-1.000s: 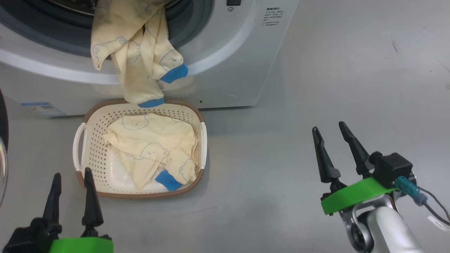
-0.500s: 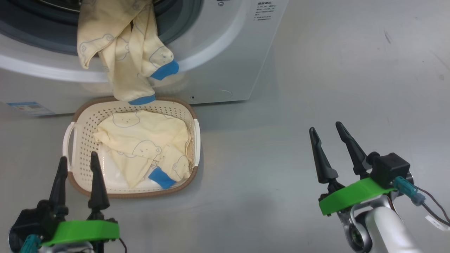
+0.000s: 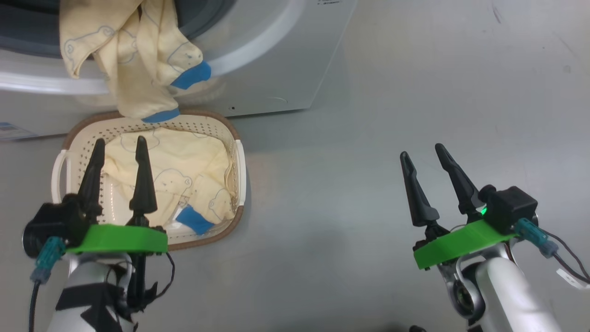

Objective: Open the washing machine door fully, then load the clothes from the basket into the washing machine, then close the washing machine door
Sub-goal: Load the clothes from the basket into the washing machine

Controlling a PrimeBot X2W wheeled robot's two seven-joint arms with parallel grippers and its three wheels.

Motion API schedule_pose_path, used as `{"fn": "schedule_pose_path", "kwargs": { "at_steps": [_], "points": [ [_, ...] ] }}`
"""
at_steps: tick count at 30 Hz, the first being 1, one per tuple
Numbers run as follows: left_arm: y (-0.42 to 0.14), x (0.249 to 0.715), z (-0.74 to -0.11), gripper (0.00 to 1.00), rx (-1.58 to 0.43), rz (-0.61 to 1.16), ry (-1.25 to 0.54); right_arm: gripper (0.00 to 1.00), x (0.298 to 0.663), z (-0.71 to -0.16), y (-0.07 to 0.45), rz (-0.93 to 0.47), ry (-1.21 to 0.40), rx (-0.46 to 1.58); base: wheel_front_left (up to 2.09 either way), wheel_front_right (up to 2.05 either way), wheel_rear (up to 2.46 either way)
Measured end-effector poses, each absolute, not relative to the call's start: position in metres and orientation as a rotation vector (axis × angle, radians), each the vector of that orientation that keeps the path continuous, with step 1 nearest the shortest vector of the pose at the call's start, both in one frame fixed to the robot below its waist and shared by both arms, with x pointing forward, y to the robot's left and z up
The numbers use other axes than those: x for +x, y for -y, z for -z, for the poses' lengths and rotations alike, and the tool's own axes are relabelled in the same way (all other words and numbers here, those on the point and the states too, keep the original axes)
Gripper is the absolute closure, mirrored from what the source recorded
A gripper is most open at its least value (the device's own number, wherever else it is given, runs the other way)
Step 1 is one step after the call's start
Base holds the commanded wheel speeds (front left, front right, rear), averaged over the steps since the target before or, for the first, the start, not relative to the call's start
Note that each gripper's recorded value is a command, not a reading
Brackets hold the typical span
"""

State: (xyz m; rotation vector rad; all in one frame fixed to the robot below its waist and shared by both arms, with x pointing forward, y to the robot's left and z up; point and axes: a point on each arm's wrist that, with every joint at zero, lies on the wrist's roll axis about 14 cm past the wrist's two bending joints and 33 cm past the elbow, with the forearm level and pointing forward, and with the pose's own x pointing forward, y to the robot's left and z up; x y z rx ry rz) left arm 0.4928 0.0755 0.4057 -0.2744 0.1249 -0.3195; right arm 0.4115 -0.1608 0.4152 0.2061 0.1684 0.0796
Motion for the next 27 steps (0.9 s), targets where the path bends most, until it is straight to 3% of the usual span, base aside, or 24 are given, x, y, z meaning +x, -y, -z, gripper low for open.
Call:
{"fn": "schedule_pose_path", "kwargs": {
  "at_steps": [27],
  "points": [
    [-0.024, 0.580, -0.337, 0.00, -0.317, 0.417, -0.194, 0.00, 0.435, -0.372, 0.175, -0.045, -0.255, 0.199, 0.00, 0.00, 0.00]
  ]
}}
